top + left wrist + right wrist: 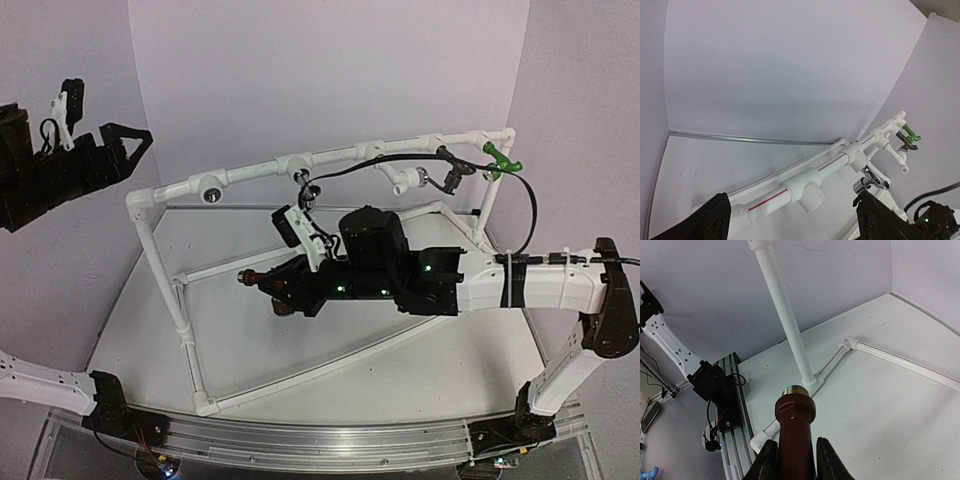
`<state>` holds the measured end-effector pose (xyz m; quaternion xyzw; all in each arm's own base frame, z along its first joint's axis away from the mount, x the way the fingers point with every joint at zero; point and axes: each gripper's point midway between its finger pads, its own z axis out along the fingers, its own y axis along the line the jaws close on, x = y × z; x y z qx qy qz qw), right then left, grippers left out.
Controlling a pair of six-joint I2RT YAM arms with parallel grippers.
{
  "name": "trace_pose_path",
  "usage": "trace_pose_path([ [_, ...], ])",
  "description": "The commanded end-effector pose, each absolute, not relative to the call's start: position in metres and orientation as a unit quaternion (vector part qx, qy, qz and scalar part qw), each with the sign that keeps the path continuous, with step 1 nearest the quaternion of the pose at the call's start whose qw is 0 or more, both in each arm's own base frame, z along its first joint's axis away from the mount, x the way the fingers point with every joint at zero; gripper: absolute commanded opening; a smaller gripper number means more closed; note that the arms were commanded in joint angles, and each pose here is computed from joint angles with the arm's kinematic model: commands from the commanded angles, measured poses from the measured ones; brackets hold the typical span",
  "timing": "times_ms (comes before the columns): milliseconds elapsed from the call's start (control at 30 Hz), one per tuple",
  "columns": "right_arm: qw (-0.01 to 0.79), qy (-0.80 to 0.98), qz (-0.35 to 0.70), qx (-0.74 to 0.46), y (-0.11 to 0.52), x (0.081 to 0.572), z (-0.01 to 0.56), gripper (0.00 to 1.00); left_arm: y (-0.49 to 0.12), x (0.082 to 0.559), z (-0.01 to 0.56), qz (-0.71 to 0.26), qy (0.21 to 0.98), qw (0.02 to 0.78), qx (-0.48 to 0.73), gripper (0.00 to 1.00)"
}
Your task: Install the water faucets
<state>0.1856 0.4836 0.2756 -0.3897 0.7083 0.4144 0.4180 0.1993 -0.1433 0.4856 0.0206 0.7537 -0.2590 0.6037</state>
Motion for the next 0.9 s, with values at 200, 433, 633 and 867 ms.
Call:
trace_pose_path([
  [200, 0.445, 0.671, 0.430, -0.408, 0.513, 0.171, 0.314, 0.00, -0.156, 0.228, 0.501, -0.159, 0.774, 0.609, 0.068, 0.96],
  [433, 0.485, 0.672, 0.398, -0.392, 0.526, 0.176, 0.330, 0.00, -0.154, 0.280, 0.475, -0.180, 0.804, 0.562, 0.079, 0.97],
  [633, 0.555, 0.696, 0.323, -0.321, 0.516, 0.205, 0.349, 0.00, -0.157, 0.296, 0.468, -0.289, 0.791, 0.529, 0.109, 0.92],
  [867, 0.634, 0.674, 0.148, -0.349, 0.511, 0.200, 0.368, 0.00, -0.165, 0.302, 0.453, -0.346, 0.786, 0.492, 0.144, 0.92],
])
